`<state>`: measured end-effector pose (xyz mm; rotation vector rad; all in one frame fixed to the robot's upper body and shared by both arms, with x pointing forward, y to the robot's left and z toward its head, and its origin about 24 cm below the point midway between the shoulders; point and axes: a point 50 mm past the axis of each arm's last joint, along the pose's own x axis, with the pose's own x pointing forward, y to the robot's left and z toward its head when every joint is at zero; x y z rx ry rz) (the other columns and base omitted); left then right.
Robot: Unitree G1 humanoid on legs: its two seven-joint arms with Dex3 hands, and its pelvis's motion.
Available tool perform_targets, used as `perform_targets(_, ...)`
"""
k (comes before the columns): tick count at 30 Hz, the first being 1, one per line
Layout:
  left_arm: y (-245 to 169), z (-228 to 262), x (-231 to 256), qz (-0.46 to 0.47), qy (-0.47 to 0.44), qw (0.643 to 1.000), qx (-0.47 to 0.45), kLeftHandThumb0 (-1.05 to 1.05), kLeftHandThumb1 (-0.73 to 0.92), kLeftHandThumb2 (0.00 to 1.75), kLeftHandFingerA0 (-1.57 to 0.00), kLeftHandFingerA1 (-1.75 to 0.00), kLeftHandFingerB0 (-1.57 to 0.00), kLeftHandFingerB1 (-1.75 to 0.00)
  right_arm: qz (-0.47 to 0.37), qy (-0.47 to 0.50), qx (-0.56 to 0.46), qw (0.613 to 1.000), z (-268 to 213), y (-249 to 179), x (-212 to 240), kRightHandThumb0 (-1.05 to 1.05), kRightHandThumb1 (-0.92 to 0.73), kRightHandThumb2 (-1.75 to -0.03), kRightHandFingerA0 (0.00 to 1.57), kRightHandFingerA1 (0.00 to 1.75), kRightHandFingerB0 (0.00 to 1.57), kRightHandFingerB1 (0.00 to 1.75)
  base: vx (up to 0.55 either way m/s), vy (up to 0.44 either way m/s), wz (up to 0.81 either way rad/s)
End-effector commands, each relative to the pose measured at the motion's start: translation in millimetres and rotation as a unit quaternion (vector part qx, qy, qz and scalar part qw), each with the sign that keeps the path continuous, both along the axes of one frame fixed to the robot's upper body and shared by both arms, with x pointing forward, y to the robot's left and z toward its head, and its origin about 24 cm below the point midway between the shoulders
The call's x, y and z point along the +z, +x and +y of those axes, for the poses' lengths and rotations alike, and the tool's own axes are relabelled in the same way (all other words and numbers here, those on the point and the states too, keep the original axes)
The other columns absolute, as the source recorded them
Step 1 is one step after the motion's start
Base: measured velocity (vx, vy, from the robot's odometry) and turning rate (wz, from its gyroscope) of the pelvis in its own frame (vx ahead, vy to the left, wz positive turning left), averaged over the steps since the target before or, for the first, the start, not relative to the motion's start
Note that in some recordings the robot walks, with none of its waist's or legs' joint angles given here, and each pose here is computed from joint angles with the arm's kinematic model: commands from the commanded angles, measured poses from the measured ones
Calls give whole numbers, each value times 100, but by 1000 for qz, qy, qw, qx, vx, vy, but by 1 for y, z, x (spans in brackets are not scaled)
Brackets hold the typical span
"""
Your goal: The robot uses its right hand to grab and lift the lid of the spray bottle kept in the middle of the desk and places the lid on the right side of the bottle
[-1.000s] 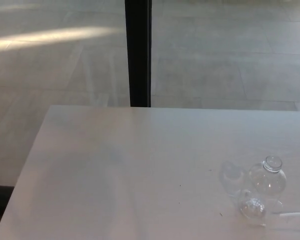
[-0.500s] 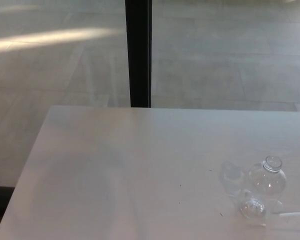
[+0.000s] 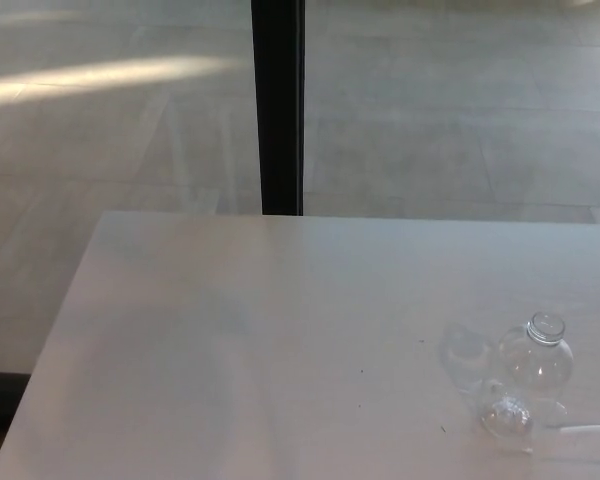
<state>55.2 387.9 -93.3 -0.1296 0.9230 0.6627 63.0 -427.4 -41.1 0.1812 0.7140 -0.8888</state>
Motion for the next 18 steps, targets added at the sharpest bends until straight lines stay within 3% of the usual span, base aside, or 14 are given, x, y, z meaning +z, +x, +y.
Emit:
perform_targets(1, -1, 6, 5, 5, 14, 1000, 2, -87, 88, 67, -58, -51, -34, -38, -10, 17, 17, 1000, -3, 2, 6, -70, -55, -55, 21, 101, 0, 91, 0, 0, 0)
perform_targets(2, -2, 6, 5, 5, 14, 1000, -1, -86, 88, 67, -57, -49, -34, -38, -12, 22, 27, 999, -2, 3, 6, -42, -32, -96, 25, 70, 11, 63, 0, 0, 0)
perform_targets(3, -2, 6, 5, 6, 16, 1000, -4, -85, 68, 108, -50, -60, -28, -50, -8, 21, 37, 999, -2, 3, 6, -74, -59, -58, 29, 104, 2, 93, 0, 0, 0)
perform_targets(4, -4, 7, 4, 6, 14, 1000, 3, -85, 68, 108, -51, -60, -28, -50, -7, 21, 44, 999, -2, 5, 6, -74, -59, -58, 33, 101, 6, 89, 0, 0, 0)
perform_targets(5, -4, 6, 4, 4, 13, 1000, 2, -86, 88, 67, -57, -49, -33, -38, -4, 21, 47, 999, -2, 5, 4, -74, -60, -56, 45, 99, 12, 83, 0, 0, 0)
perform_targets(17, -4, 7, 4, 2, 10, 1000, 11, -86, 88, 67, -57, -49, -34, -37, 11, 33, 117, 993, 3, 3, 9, -74, -56, -55, 48, 92, 10, 83, 0, 0, 0)
perform_targets(18, -4, 7, 4, 3, 10, 1000, 12, -85, 88, 67, -58, -51, -33, -37, 18, 28, 118, 992, 3, 3, 8, -75, -42, -83, 50, 83, 17, 72, 0, 0, 0)
